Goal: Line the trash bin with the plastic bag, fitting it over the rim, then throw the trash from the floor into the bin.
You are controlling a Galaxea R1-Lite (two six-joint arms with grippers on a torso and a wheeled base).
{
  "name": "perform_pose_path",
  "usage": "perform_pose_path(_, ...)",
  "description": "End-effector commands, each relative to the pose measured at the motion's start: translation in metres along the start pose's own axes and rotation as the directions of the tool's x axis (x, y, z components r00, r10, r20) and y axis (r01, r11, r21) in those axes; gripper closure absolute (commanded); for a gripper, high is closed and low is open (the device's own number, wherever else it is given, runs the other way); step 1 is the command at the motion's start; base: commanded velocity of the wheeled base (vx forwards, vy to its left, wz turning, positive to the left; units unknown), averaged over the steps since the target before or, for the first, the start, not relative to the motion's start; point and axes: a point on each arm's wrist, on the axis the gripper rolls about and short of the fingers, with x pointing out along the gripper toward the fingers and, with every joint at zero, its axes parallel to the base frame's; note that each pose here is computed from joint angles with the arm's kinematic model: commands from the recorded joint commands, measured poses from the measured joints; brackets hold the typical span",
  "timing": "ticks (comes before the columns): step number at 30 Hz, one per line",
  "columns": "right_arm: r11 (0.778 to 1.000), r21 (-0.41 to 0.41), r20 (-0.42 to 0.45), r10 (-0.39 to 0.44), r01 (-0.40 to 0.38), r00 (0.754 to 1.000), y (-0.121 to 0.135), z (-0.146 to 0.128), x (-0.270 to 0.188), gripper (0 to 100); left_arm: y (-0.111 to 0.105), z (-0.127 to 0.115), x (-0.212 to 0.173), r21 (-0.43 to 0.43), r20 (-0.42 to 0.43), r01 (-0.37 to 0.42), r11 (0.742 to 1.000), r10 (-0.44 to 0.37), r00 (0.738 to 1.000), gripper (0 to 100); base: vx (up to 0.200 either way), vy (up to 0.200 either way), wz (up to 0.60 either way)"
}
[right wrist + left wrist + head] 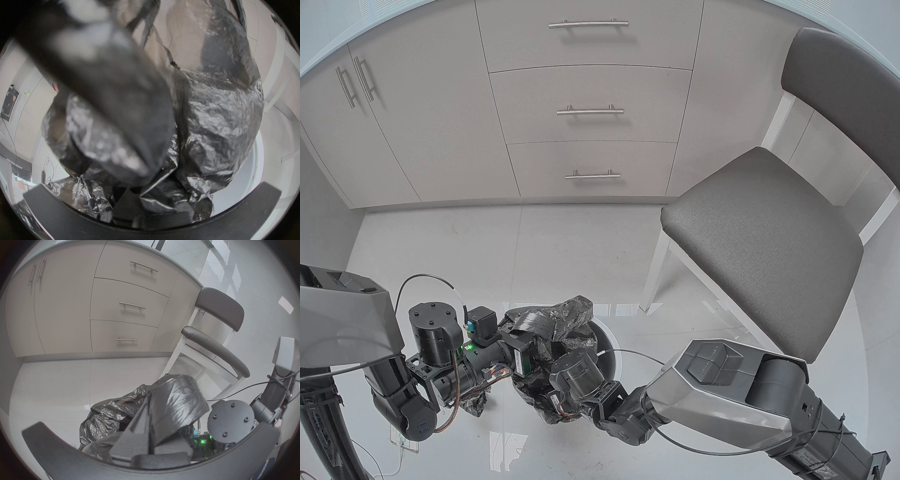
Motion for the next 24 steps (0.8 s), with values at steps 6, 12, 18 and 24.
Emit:
perform_pose_path(6, 1.0, 0.01, 0.018, -0.011, 0.011, 1.0, -0.004, 0.011, 0.009, 100, 0.0, -0.002, 0.0, -0.002, -0.007, -0.001, 1.0, 0.001, 1.0, 100, 0.0, 0.0, 0.0)
perform_pose_path(12, 1.0, 0.008, 0.016, -0.013, 0.013, 1.0, -0.004, 0.016, 0.011, 100, 0.0, -0.002, 0.0, -0.002, -0.007, -0.001, 1.0, 0.001, 1.0, 100, 0.0, 0.0, 0.0)
perform_pose_path(18, 1.0, -0.001, 0.013, -0.026, 0.026, 1.0, -0.004, 0.015, 0.009, 0, 0.001, -0.003, -0.001, -0.003, -0.013, -0.003, 1.0, 0.003, 1.0, 100, 0.0, 0.0, 0.0)
perform_pose_path(24, 1.0, 0.013, 0.038, -0.026, 0.025, 0.999, -0.002, 0.028, -0.009, 0, 0.001, -0.002, 0.0, -0.003, -0.009, -0.002, 1.0, 0.002, 1.0, 100, 0.0, 0.0, 0.0)
